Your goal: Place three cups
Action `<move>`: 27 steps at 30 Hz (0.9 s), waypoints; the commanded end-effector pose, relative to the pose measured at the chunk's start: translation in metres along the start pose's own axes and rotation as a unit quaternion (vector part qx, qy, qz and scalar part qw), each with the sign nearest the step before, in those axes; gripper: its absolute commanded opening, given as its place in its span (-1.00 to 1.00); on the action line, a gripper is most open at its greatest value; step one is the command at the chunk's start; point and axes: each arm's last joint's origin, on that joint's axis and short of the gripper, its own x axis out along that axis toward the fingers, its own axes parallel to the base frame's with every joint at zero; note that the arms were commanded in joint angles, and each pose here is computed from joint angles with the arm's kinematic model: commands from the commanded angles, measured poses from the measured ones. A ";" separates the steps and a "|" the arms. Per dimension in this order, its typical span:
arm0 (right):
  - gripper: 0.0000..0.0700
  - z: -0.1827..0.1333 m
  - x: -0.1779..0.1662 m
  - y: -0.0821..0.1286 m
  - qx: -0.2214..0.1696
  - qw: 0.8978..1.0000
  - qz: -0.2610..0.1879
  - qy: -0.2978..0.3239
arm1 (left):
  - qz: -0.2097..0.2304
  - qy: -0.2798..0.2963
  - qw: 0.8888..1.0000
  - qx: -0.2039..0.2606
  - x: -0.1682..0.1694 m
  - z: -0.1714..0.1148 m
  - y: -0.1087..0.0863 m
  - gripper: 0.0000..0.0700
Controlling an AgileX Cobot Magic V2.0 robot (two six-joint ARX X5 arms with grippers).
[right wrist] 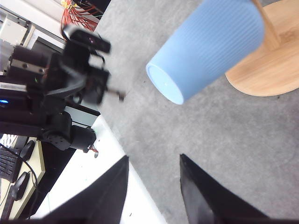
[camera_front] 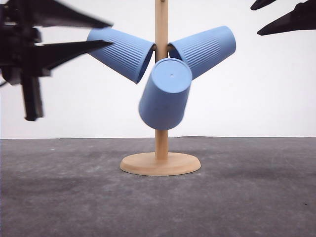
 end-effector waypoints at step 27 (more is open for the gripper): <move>-1.00 -0.022 -0.037 0.007 -0.122 0.908 -0.361 -0.175 | 0.500 -0.095 0.753 0.416 -0.064 0.034 -0.111 -0.97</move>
